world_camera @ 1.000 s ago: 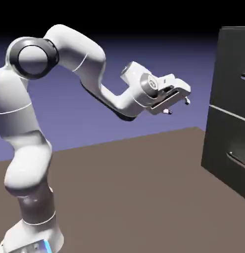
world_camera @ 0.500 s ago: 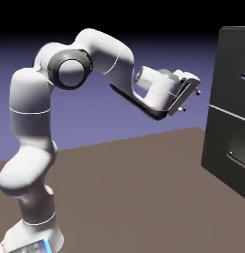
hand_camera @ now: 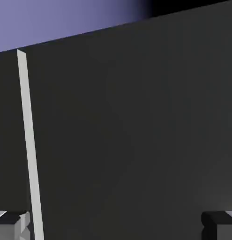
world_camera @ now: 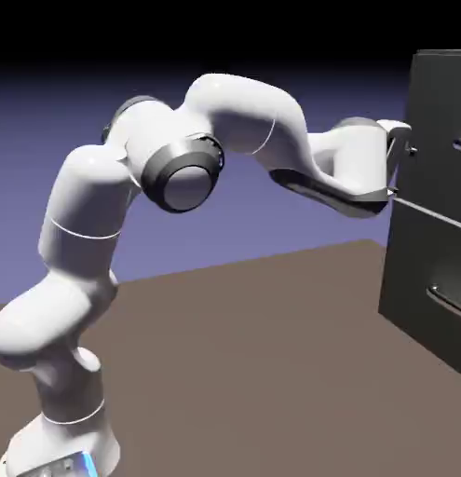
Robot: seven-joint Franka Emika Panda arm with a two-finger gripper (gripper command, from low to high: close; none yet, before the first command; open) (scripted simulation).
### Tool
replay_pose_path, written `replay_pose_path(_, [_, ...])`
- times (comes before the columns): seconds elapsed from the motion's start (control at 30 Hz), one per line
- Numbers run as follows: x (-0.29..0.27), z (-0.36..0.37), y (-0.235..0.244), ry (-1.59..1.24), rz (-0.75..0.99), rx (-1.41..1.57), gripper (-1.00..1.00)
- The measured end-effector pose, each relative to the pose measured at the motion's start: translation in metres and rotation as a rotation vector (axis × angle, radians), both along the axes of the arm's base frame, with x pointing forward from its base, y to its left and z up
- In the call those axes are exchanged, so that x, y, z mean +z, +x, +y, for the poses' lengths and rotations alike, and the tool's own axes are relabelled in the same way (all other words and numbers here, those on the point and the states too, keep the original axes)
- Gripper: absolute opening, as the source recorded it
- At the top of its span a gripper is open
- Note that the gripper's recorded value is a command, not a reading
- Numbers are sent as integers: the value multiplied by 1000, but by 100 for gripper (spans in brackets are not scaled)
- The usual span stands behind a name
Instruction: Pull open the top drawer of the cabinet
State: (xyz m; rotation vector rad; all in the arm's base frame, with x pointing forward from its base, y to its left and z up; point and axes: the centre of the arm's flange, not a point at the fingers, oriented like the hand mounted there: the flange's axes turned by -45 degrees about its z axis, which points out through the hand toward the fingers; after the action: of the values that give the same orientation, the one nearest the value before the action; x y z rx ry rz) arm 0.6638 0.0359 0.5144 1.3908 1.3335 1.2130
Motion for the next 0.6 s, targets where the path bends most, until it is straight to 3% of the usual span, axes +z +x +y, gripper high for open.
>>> replay_pose_path(0.3, [31, -94, 26, -88, -184, -41, 0])
replay_pose_path(0.6, [32, -95, 71, -84, -183, -44, 0])
